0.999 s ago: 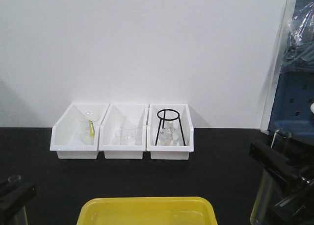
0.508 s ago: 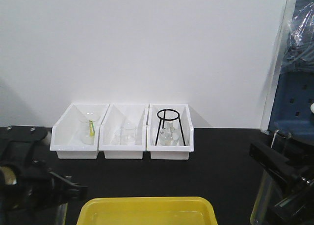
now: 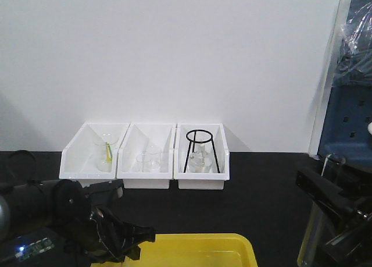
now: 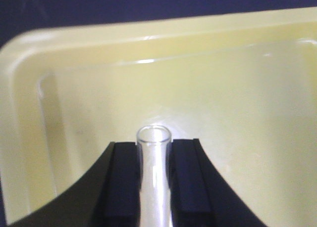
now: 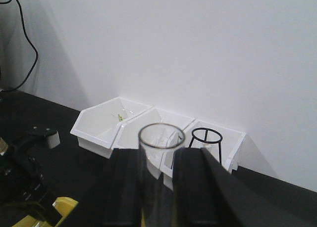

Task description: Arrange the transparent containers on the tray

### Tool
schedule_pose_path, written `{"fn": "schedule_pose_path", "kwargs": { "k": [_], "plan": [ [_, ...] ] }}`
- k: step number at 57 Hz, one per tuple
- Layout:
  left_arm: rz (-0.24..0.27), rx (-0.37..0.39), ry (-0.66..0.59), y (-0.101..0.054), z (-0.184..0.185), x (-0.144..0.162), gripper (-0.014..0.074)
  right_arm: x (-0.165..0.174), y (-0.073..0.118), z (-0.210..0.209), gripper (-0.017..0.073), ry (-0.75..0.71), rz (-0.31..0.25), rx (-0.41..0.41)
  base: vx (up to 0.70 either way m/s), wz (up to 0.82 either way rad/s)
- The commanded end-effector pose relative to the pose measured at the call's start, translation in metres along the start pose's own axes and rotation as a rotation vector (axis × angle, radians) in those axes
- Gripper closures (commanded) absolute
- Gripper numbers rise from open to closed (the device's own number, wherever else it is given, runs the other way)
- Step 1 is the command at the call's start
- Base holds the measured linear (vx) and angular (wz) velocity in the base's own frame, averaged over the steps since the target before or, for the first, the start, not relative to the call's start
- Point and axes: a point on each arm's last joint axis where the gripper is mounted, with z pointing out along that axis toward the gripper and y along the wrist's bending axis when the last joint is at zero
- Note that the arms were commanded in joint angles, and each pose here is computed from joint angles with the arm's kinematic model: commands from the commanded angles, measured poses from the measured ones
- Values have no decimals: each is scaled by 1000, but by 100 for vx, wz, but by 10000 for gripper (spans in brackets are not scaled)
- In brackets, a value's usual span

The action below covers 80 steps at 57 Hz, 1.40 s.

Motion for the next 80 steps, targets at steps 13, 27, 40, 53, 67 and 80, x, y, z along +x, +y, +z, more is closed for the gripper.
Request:
{"fn": "schedule_pose_path", "kwargs": {
  "k": [13, 27, 40, 53, 67, 80],
  "plan": [
    [-43, -28, -31, 0, 7, -8, 517, -14, 1, -2, 572, -65, 1, -24, 0, 0],
    [-7, -81, 31, 7, 16, -2, 345, -14, 1, -2, 572, -65, 1, -24, 0, 0],
    [5, -87, 24, 8, 15, -3, 242, -14, 2, -2, 572, -67, 0, -27, 0, 0],
    [43, -74, -49, 1, -9, -10, 241, -14, 1, -2, 572, -65, 2, -25, 0, 0],
    [152, -32, -278, -23, -94, -29, 246, 2, -8, 9, 572, 53, 190, 68, 0, 0],
    [258, 48, -550, -39, -189, -23, 306, 37, -12, 44, 572, 220, 419, 109, 0, 0]
  ]
}}
